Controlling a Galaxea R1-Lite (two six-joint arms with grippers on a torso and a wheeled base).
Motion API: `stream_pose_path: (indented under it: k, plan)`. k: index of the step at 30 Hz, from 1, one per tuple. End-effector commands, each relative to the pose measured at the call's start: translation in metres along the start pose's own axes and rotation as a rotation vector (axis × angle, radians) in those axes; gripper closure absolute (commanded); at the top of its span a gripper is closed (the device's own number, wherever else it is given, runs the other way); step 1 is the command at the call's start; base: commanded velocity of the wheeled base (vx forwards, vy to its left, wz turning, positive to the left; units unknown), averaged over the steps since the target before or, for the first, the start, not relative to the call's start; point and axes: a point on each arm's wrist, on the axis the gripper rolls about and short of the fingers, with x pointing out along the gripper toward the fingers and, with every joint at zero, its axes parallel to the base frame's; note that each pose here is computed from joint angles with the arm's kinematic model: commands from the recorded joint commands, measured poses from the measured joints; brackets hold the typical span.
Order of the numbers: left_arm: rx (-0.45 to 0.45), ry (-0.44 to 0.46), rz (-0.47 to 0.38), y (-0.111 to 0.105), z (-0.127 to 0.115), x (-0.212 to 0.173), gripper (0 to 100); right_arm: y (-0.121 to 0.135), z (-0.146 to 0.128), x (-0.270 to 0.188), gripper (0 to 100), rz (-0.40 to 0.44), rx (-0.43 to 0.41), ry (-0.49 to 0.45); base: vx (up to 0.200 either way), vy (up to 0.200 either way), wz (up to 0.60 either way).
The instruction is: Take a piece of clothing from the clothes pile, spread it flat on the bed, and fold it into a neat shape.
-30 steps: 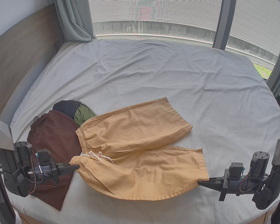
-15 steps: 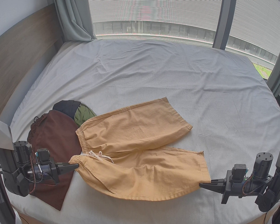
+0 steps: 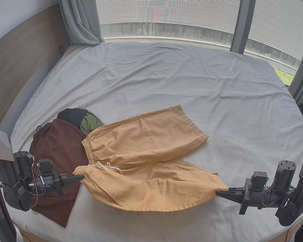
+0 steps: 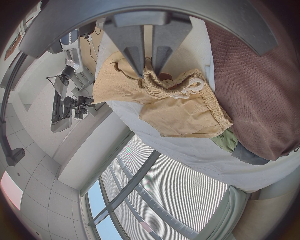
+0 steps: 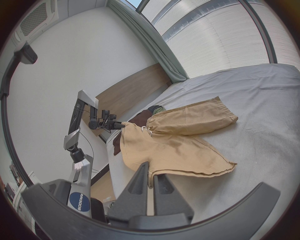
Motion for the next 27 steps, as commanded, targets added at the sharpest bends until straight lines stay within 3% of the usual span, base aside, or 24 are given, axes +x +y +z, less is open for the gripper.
stream_pose_path:
  k: [1, 7, 17, 27]
  plan:
    - [-0.003, -0.006, 0.004, 0.001, 0.001, -0.001, 100, -0.005, 0.006, 0.004, 100, -0.001, -0.003, -0.023, 0.000, 0.000, 0.00]
    - [-0.015, -0.011, 0.028, 0.000, 0.003, -0.002, 100, -0.012, 0.018, 0.013, 100, -0.056, 0.063, -0.069, 0.000, 0.000, 0.00]
    - [-0.021, -0.024, 0.042, 0.003, 0.006, -0.005, 100, -0.017, 0.042, 0.035, 100, -0.085, 0.054, -0.158, 0.000, 0.000, 0.00]
    - [-0.009, -0.044, 0.076, 0.010, 0.010, -0.007, 100, -0.041, 0.055, 0.055, 100, -0.104, 0.057, -0.215, 0.000, 0.000, 0.00]
